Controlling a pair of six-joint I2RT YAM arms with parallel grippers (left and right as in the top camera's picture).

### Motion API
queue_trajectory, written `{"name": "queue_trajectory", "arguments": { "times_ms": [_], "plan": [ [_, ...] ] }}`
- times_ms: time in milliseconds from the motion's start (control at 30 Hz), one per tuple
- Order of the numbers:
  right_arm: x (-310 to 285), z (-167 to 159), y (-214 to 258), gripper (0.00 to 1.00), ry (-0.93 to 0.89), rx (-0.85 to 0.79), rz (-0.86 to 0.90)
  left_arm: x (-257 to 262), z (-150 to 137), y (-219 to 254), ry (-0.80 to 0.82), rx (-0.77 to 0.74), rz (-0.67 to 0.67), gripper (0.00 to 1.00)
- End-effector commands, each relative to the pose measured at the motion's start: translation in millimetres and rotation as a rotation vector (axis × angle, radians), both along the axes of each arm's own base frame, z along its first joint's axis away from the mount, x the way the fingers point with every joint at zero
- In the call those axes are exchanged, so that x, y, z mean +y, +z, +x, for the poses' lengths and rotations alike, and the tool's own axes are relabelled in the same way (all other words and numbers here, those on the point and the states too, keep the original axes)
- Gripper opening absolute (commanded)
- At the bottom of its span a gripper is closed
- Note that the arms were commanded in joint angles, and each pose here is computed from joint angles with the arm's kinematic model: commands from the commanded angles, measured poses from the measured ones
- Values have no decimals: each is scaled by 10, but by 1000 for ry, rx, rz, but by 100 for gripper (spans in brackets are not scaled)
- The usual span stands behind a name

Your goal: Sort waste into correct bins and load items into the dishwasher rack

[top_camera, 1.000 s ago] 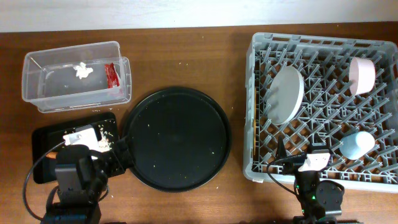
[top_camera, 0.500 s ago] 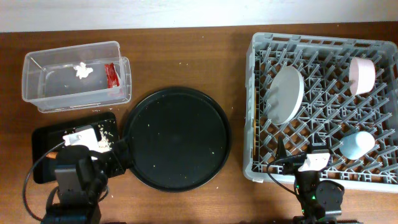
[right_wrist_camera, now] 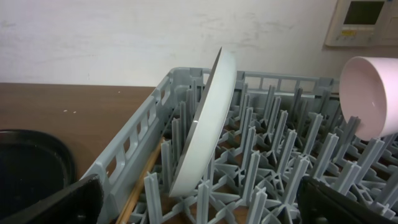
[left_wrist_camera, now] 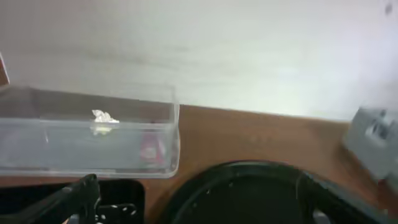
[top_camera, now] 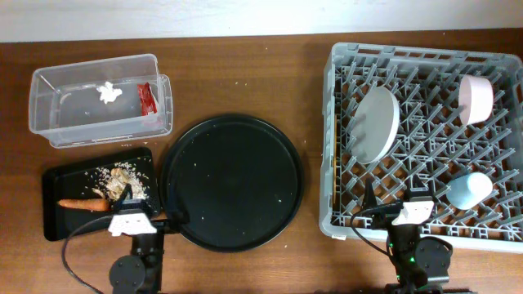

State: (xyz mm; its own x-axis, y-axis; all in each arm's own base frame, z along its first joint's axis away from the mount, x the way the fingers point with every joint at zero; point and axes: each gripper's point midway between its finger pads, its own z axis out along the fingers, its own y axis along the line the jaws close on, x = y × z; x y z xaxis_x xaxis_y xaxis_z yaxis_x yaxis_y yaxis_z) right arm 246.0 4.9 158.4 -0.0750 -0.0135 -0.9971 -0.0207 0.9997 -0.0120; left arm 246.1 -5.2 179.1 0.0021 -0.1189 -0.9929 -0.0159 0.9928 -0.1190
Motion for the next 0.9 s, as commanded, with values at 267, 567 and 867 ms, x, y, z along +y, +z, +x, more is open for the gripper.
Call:
{"name": "queue_trajectory", "arguments": {
  "times_ms": [267, 567, 867],
  "plan": [
    [-19, 0, -28, 98, -10, 3, -8, -146, -10, -221, -90, 72, 163, 99],
    [-19, 0, -28, 98, -10, 3, -8, -146, -10, -221, -90, 72, 163, 99],
    [-19, 0, -28, 99, -10, 3, -8, -146, -10, -221, -90, 72, 163, 99]
  ]
}}
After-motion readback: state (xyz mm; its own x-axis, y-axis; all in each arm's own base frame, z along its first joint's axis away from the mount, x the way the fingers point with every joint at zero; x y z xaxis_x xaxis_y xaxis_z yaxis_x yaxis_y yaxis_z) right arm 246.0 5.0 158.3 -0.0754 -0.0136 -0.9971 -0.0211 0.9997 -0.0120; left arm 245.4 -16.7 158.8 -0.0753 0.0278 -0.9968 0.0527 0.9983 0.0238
